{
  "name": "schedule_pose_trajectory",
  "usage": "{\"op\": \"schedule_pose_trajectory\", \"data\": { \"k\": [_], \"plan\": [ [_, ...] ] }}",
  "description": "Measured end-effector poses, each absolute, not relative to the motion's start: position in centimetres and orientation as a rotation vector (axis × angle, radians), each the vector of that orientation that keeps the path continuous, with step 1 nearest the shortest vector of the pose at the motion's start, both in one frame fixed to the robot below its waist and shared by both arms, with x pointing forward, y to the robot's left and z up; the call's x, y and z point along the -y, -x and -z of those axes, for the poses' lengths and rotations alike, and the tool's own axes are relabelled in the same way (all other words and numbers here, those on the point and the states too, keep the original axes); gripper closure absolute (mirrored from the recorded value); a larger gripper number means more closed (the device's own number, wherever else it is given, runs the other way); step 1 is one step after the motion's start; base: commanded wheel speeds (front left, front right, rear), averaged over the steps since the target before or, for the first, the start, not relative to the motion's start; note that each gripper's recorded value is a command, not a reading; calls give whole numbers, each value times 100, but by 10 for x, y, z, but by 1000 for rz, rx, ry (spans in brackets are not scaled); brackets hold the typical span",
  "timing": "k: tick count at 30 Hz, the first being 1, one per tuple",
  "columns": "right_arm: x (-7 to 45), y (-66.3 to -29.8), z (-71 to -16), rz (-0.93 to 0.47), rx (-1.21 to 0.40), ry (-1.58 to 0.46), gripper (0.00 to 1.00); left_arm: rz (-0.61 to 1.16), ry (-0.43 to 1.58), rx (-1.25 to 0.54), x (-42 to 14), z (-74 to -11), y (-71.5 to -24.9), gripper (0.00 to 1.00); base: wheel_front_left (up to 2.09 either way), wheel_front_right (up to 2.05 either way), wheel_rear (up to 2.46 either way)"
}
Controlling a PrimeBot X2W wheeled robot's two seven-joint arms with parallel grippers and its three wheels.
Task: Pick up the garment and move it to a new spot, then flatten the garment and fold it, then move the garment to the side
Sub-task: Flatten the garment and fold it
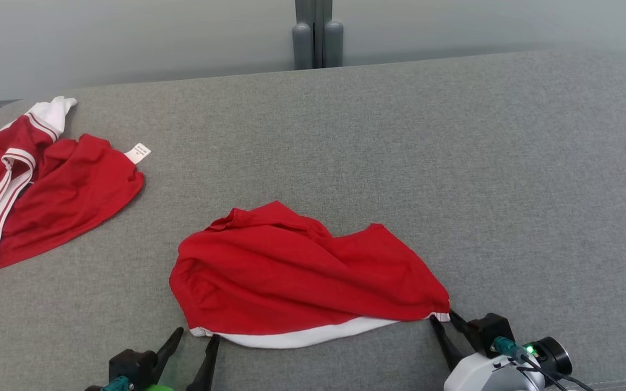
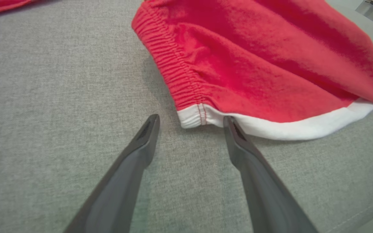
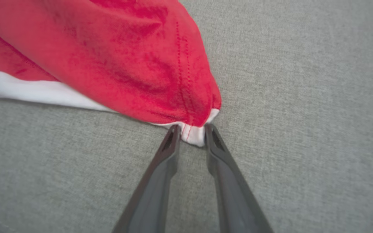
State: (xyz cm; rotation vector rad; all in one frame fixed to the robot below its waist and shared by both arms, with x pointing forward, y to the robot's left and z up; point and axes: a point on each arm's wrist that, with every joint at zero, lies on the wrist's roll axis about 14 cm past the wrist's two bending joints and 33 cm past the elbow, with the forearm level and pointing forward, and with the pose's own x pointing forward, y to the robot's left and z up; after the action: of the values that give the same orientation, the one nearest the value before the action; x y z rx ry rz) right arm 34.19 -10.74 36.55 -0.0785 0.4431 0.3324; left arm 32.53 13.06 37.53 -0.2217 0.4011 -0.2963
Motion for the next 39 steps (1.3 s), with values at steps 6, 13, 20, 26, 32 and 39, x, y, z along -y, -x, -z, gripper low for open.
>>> {"op": "schedule_pose_trajectory", "data": {
  "k": [6,13,20,26,32,39],
  "plan": [
    [107,-346,-364,-331,-447,76,75,309,229,-418,-129,-371,-331,47,0,0,0],
    [108,-348,-363,-319,-446,52,100,340,225,-420,-123,-372,-337,100,0,0,0],
    [111,-359,-388,-250,-372,-143,100,394,236,-373,-112,-390,-336,100,0,0,0],
    [114,-378,-465,-221,-178,-406,100,469,363,-308,-102,-432,-325,100,0,0,0],
    [146,-367,-553,-247,0,-532,100,677,440,-180,-86,-528,-309,100,0,0,0],
    [164,-340,-648,-323,200,-658,100,980,491,52,-56,-660,-275,100,0,0,0]
  ]
}}
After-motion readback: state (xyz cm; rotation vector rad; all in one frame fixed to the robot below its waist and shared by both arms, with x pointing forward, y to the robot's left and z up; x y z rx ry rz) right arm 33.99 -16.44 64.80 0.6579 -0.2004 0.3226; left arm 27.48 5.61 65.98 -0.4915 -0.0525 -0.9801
